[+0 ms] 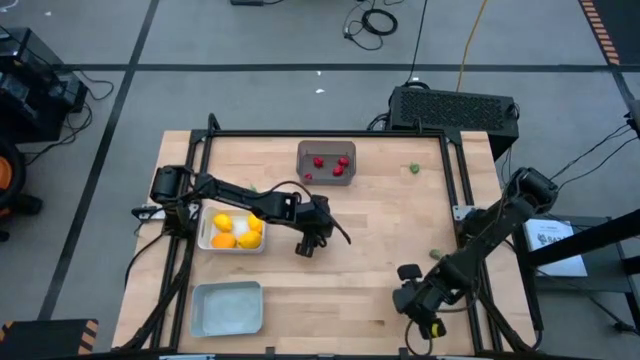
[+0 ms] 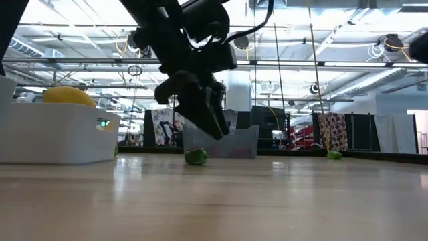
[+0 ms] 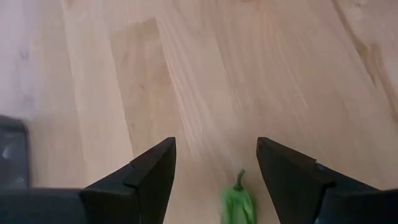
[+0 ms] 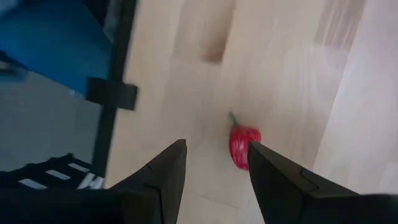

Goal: Sort produce into baskets
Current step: Put the red chili pepper into the black transparent bin

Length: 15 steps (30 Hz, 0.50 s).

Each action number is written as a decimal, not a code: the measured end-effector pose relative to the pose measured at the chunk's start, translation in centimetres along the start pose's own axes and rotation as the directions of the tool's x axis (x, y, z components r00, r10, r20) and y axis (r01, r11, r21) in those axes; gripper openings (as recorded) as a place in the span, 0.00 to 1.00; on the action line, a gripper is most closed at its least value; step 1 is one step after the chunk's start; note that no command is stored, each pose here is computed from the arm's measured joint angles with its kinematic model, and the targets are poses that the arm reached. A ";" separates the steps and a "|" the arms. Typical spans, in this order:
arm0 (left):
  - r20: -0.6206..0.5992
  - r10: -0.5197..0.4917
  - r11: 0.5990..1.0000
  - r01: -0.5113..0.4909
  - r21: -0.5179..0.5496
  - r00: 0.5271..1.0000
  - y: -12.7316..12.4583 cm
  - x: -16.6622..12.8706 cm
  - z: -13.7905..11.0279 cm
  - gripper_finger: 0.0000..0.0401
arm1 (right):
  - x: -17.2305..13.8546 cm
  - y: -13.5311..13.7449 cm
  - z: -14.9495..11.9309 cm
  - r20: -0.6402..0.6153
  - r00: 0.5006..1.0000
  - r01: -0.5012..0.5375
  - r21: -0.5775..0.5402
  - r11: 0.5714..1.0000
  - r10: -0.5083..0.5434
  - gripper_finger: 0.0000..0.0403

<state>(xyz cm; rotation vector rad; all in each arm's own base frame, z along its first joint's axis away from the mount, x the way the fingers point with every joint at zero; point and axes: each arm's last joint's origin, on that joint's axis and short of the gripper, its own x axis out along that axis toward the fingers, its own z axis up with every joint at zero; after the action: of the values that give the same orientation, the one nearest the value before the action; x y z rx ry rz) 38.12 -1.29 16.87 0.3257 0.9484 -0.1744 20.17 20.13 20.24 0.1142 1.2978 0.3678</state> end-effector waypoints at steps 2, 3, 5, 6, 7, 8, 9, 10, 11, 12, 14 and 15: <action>0.026 0.008 1.000 -0.009 0.014 1.000 0.0 0.1 0.1 0.57 | 0.8 -0.1 -0.3 -0.023 1.000 0.013 0.023 1.000 -0.013 0.40; 0.033 0.011 1.000 -0.012 0.021 0.999 0.0 0.1 0.1 0.57 | 1.2 -0.1 -0.5 -0.033 0.999 0.019 0.028 0.999 -0.018 0.40; 0.044 0.014 0.999 -0.015 0.030 0.999 0.0 0.1 0.2 0.57 | 1.5 0.0 -0.5 -0.041 0.999 0.026 0.034 0.999 -0.025 0.40; 0.049 0.016 0.999 -0.018 0.034 0.999 0.1 0.1 0.2 0.57 | 1.6 0.0 -0.5 -0.041 0.999 0.030 0.034 0.999 -0.028 0.40; 0.051 0.017 0.999 -0.019 0.042 0.999 0.1 0.1 0.2 0.57 | 1.7 0.0 -0.5 -0.043 0.999 0.032 0.036 0.999 -0.030 0.40; 0.051 0.017 0.999 -0.019 0.048 0.999 0.1 0.1 0.2 0.57 | 2.0 -0.1 -0.5 -0.050 0.998 0.037 0.037 0.999 -0.035 0.40; 0.050 0.018 0.998 -0.020 0.052 0.999 0.2 0.1 0.2 0.57 | 2.2 -0.1 -0.5 -0.059 0.997 0.046 0.045 0.998 -0.043 0.41; 0.051 0.017 0.998 -0.020 0.053 0.999 0.2 0.1 0.2 0.57 | 2.5 -0.2 -0.6 -0.075 0.996 0.059 0.058 0.997 -0.055 0.42; 0.053 0.018 0.998 -0.021 0.053 0.998 0.2 0.1 0.2 0.57 | 2.9 -0.3 -0.7 -0.092 0.994 0.073 0.069 0.995 -0.067 0.43; 0.057 0.019 0.998 -0.022 0.053 0.998 0.2 0.1 0.2 0.57 | 3.2 -0.4 -0.8 -0.109 0.991 0.085 0.080 0.993 -0.076 0.44; 0.062 0.020 0.998 -0.023 0.052 0.998 0.2 0.1 0.3 0.57 | 4.0 -0.5 -0.8 -0.133 0.987 0.106 0.094 0.990 -0.093 0.48; 0.063 0.020 0.998 -0.024 0.052 0.998 0.2 0.1 0.3 0.57 | 4.3 -0.6 -0.9 -0.141 0.985 0.115 0.100 0.988 -0.101 0.50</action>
<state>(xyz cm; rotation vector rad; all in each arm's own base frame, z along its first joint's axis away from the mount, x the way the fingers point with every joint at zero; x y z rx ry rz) 38.48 -1.20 16.97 0.3775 0.8788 -0.1887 20.44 20.84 15.86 0.1104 1.4527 0.2154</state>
